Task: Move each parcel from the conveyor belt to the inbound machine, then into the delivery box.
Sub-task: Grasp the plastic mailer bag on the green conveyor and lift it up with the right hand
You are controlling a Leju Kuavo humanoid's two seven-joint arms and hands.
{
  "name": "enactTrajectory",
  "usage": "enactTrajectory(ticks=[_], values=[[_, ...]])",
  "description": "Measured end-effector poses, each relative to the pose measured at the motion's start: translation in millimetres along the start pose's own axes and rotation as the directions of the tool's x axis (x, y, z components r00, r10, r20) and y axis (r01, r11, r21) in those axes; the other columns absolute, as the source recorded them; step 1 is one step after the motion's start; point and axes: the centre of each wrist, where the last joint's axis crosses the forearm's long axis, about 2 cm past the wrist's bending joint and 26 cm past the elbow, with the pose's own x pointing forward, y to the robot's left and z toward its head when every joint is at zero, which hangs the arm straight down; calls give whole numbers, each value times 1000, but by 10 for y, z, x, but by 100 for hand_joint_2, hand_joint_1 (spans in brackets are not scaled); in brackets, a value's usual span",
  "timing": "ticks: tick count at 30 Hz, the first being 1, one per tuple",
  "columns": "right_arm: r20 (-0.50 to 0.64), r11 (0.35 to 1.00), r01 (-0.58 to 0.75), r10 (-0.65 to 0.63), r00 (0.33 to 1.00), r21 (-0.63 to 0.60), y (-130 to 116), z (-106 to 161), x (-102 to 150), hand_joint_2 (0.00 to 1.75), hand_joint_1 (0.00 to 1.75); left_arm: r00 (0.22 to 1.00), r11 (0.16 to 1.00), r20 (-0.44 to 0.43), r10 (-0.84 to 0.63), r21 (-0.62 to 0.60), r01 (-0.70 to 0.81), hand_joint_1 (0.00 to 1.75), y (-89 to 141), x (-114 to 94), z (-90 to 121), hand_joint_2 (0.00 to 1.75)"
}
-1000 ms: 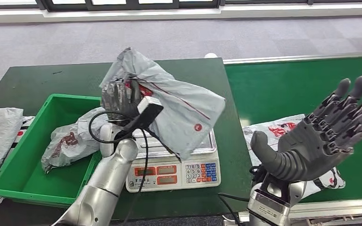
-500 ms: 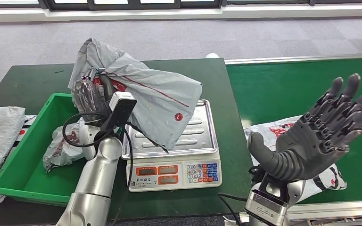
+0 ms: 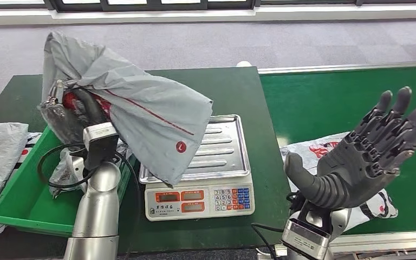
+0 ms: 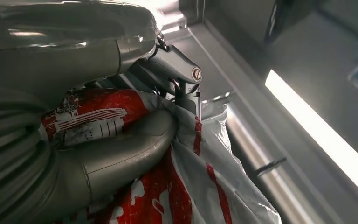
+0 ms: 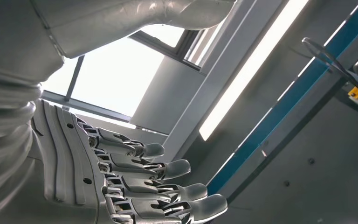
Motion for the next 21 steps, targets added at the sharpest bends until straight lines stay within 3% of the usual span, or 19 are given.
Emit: enactTrajectory(ticks=[9, 12, 16, 21], values=[[-16, 999, -31, 32, 999, 15, -23, 11, -25, 175, 0, 999, 990, 48, 2, 143, -9, 175, 313, 90, -182, 175], [-25, 998, -49, 50, 998, 24, -32, 9, -29, 175, 0, 994, 993, -82, -73, 82, 80, 175, 309, -126, -94, 175], [-31, 997, -65, 66, 997, 41, -45, 39, -24, 175, 0, 947, 980, -265, -182, 34, 198, 175, 457, -697, 334, 175], [-38, 995, -76, 78, 996, 57, -49, 63, -13, 175, 0, 884, 963, -400, -241, 16, 270, 175, 647, -906, 699, 175]])
